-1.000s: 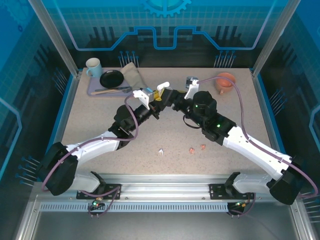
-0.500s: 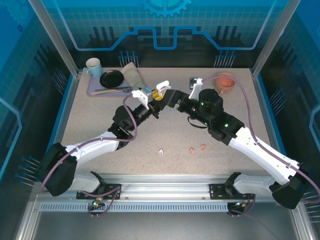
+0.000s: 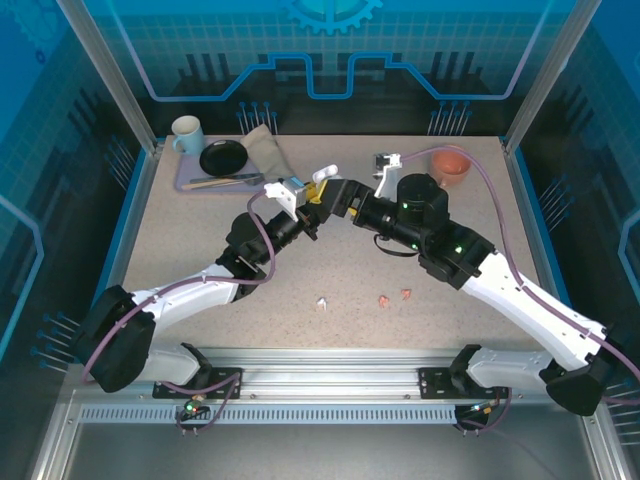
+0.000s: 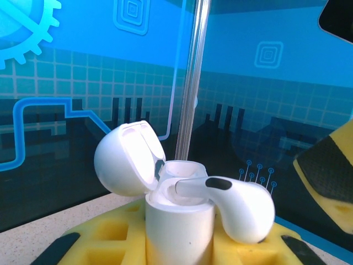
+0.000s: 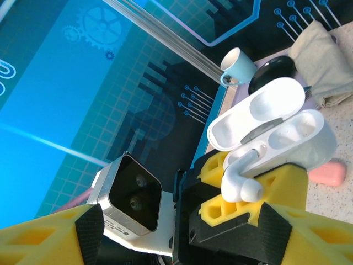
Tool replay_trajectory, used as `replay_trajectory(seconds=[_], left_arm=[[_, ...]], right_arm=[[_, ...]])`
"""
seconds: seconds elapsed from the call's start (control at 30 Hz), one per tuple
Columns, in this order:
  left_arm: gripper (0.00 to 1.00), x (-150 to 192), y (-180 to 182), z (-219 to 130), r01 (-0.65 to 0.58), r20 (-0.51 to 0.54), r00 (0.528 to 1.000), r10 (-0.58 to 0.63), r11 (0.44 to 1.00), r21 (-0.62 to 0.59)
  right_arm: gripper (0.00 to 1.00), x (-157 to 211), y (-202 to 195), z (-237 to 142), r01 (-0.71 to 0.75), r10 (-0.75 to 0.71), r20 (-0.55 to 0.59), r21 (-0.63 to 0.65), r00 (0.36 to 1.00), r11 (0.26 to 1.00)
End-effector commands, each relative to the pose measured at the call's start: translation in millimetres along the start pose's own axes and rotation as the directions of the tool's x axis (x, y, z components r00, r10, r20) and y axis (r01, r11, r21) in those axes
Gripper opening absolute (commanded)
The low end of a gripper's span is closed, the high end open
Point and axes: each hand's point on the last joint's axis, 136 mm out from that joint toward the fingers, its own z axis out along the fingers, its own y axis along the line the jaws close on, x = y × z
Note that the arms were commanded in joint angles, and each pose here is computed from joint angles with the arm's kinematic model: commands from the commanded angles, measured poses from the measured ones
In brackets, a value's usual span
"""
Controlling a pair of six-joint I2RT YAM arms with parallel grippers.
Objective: Insert wireless bluetooth earbuds into charging case
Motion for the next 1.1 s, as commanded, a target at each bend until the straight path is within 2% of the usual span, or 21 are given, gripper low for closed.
replay_trajectory(seconds=[0.0,0.6,1.07], left_arm=[[0.00,-10.1,-6.9,-0.4,-0.023,0.044,0.999,0.022,0.999,0.024],[0.00,-9.5,-6.9,-1.4,-0.020,0.043,0.999,0.019,0.999,0.025],[0.00,-9.0,-9.0,-3.7,-0.010,0.041,0.999,0.009,0.999,0.035]], right_arm=[[0.77,2.9,16.2,1.9,-0.014,0.013,-0.027,-0.038,1.000,0.999],[0.77,7.7,17.1,14.8,-0.013,0.011,-0.048,-0.036,0.999,0.999],[0.77,-5.3,16.9,24.7,0.008,-0.009,-0.027,-0.027,1.000,1.000]])
